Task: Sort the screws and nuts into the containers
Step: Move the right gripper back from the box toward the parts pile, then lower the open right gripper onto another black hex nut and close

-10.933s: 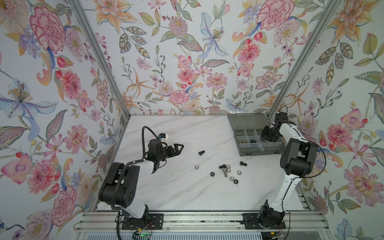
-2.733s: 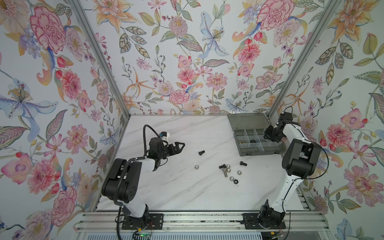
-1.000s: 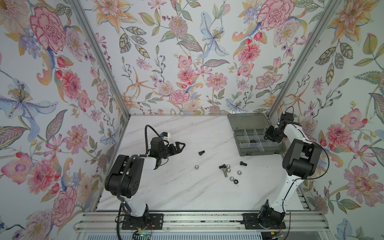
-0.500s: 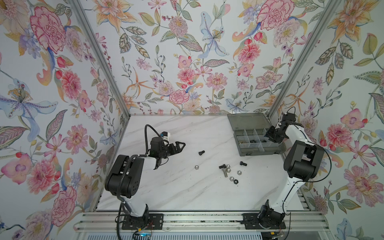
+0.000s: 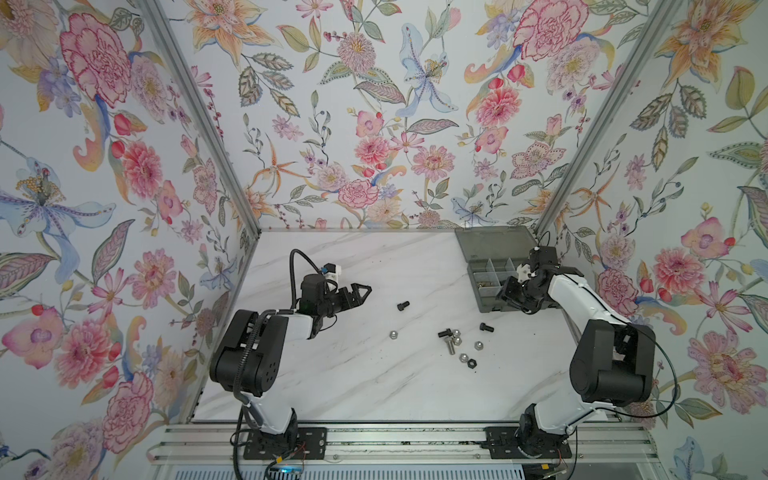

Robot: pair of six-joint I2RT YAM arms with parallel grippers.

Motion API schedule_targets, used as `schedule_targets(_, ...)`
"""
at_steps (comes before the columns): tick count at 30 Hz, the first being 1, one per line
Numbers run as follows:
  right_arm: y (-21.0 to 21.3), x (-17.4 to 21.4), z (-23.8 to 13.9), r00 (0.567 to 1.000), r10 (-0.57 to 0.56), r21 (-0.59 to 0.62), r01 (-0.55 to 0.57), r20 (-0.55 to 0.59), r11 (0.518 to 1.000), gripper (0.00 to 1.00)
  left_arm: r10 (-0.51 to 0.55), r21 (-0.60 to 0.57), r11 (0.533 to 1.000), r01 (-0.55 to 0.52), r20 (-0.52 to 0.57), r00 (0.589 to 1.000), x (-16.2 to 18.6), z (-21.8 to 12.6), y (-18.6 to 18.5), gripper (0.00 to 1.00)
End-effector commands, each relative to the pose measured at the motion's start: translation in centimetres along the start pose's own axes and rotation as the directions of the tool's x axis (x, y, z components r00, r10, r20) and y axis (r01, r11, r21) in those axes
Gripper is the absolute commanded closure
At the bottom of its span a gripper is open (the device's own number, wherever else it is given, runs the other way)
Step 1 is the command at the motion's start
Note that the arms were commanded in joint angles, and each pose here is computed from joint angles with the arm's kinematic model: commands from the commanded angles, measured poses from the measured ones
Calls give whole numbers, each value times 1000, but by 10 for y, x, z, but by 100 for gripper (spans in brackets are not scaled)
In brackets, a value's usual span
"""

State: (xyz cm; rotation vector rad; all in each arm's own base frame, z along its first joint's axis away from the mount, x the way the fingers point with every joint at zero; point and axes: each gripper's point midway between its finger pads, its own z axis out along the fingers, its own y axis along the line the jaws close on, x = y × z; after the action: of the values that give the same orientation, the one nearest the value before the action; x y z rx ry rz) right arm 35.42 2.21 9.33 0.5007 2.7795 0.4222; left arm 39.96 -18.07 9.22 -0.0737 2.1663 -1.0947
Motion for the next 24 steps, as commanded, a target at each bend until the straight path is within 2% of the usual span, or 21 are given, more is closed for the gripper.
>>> schedule_targets(1,9,36,3,998,-22,3,22,-59,1000,56,27,45,999,-28,21,999,-7,-2,-15,1)
schedule_targets(10,26,111,31,975,-108,87,127,-192,988,54,28,45,999,-29,23,999,-8,-3,-17,1)
schedule_targets(24,19,165,38,959,-129,154,171,-254,973,54,29,33,999,-30,25,999,-8,-7,-18,1)
